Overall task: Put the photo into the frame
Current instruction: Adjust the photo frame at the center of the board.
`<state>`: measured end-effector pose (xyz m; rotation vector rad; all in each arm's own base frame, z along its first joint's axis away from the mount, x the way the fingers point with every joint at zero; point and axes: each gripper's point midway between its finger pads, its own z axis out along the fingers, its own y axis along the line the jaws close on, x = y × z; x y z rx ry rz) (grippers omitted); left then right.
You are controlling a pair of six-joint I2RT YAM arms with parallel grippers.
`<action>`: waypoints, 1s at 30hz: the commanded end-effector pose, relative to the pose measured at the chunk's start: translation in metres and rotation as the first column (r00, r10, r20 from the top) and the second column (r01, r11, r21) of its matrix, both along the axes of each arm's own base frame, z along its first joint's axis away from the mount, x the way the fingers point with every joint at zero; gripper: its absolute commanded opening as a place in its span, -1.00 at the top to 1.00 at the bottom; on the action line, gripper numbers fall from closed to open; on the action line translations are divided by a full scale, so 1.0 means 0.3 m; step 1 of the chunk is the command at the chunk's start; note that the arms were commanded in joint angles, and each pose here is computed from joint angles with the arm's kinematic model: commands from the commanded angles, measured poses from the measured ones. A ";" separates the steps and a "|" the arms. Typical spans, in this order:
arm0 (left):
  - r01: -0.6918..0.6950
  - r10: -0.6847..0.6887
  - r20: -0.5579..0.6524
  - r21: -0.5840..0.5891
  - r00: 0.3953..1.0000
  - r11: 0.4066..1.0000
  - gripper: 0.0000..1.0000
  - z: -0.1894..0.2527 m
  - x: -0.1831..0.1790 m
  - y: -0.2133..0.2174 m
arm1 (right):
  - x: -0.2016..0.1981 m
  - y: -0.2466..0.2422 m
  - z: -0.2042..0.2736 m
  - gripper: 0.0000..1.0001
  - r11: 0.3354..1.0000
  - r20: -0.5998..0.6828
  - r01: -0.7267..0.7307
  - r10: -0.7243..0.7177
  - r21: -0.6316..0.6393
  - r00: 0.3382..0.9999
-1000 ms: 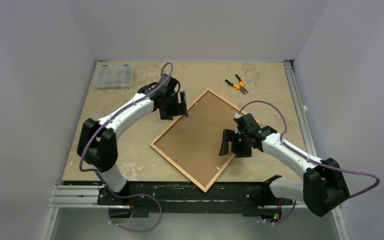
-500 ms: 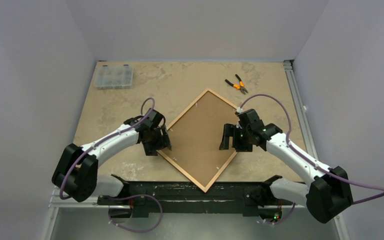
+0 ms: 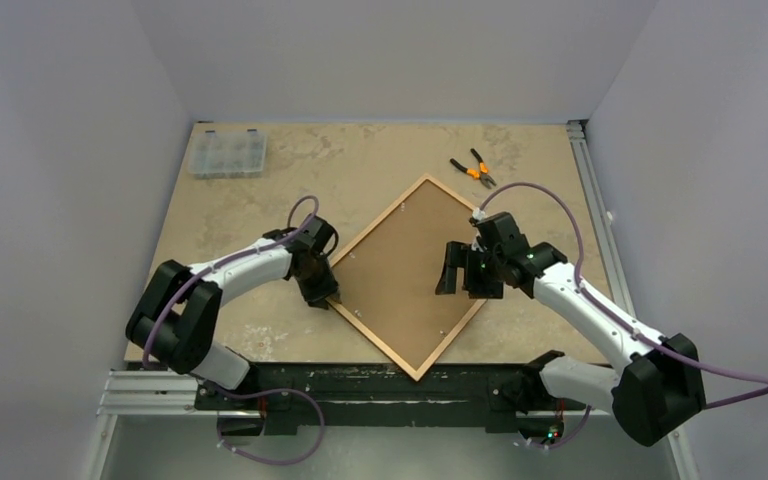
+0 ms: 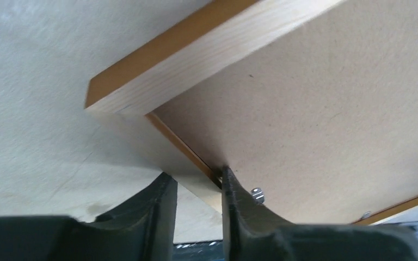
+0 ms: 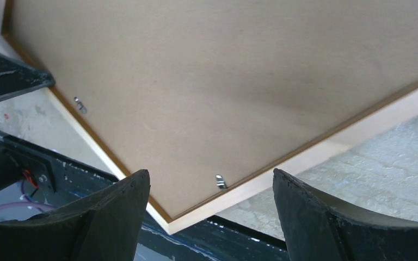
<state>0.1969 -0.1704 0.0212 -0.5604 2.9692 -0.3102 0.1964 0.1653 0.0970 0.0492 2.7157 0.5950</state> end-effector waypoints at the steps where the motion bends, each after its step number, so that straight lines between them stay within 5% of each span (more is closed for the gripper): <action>1: 0.043 -0.044 0.095 0.010 0.995 0.999 0.66 -0.041 0.099 -0.029 | 0.047 0.052 0.074 -0.64 0.997 0.035 -0.009 0.007 0.076 0.999; 5: 0.126 -0.139 0.126 0.102 0.982 0.987 1.00 -0.031 0.157 -0.004 | 0.082 0.043 0.075 -0.64 0.995 0.028 0.005 -0.008 0.098 1.000; 14: 0.223 -0.253 0.121 0.219 0.960 0.950 1.00 -0.002 0.298 -0.001 | 0.171 -0.128 0.061 -0.64 0.994 0.035 0.103 -0.104 0.040 0.994; 17: 0.228 -0.257 0.141 0.194 0.956 0.954 0.77 0.023 0.330 -0.023 | 0.176 -0.193 0.041 -0.65 0.989 0.044 0.144 -0.142 -0.045 0.989; 24: 0.213 -0.207 0.224 -0.002 0.952 0.977 -0.12 0.127 0.317 -0.062 | 0.202 -0.322 0.001 -0.85 0.940 0.049 0.301 -0.297 -0.158 0.954; 30: 0.198 -0.166 0.234 -0.119 0.958 0.973 -0.32 0.136 0.201 -0.070 | 0.223 -0.468 -0.052 -0.92 0.864 0.016 0.472 -0.476 -0.175 0.879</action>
